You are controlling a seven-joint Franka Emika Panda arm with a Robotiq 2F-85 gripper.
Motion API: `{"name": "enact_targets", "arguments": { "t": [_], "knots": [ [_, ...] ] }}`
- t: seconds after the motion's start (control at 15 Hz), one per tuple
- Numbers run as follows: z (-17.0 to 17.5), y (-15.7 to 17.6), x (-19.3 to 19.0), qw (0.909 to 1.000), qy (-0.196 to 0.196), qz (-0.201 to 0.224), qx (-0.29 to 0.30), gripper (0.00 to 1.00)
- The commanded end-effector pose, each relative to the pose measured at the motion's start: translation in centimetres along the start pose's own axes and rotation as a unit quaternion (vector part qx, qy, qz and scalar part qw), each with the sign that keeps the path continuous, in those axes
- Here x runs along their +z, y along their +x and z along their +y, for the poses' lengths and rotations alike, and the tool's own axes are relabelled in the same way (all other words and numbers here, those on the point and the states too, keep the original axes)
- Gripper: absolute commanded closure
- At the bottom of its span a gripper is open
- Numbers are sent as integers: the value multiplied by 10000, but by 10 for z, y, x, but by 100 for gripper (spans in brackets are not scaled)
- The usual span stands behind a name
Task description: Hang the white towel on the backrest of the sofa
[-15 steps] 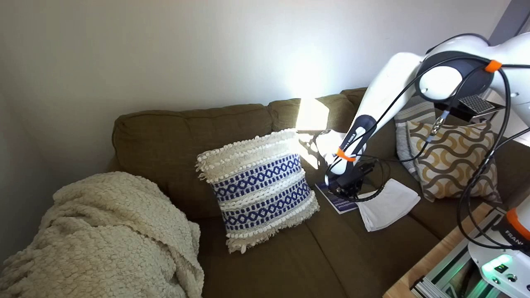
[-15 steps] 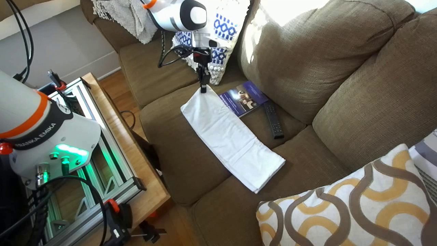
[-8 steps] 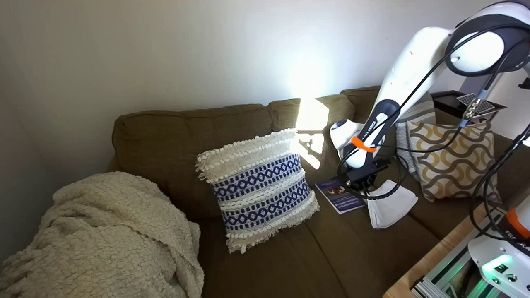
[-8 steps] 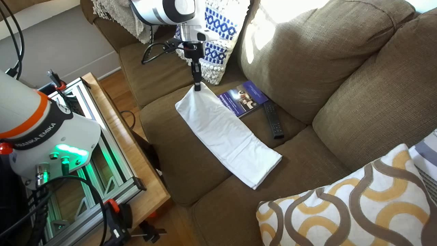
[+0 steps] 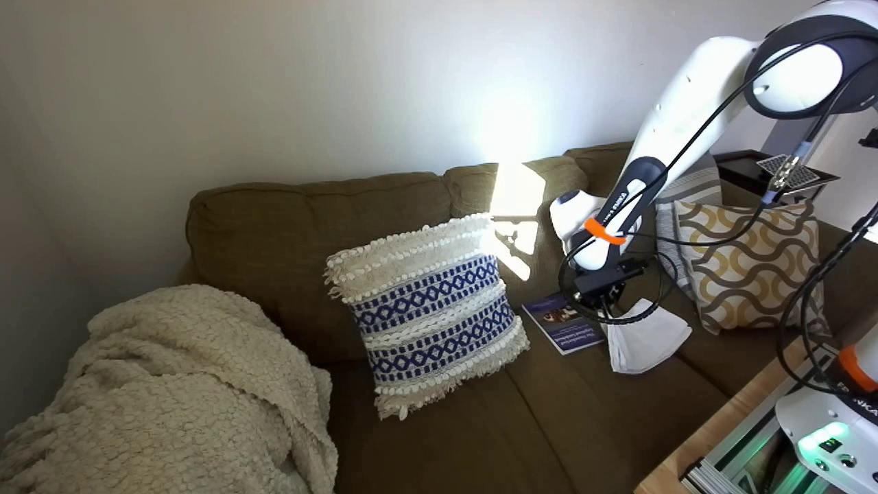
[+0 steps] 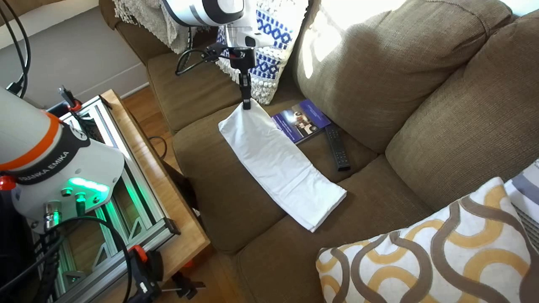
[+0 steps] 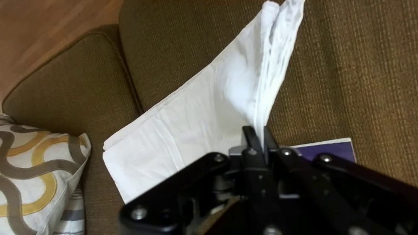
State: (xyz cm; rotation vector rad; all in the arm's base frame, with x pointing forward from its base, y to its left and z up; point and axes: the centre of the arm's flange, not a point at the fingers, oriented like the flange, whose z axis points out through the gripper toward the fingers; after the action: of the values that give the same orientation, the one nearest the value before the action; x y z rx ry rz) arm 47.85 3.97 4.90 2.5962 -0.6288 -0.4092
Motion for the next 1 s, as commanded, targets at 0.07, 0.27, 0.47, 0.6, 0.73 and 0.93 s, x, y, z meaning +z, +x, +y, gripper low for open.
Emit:
{"name": "enact_targets", "arguments": {
  "t": [0.07,0.27,0.47,0.6,0.73,0.93],
  "knots": [
    [54,1,-18,9979,135,108,622,99],
    [84,9,-36,9920,439,267,1155,99],
    [106,13,-57,9817,832,399,1663,99],
    [124,11,-69,9736,1008,483,1989,99],
    [146,5,-80,9640,1095,640,2337,99],
    [180,-6,-92,9486,1195,831,2809,99]
  ]
}}
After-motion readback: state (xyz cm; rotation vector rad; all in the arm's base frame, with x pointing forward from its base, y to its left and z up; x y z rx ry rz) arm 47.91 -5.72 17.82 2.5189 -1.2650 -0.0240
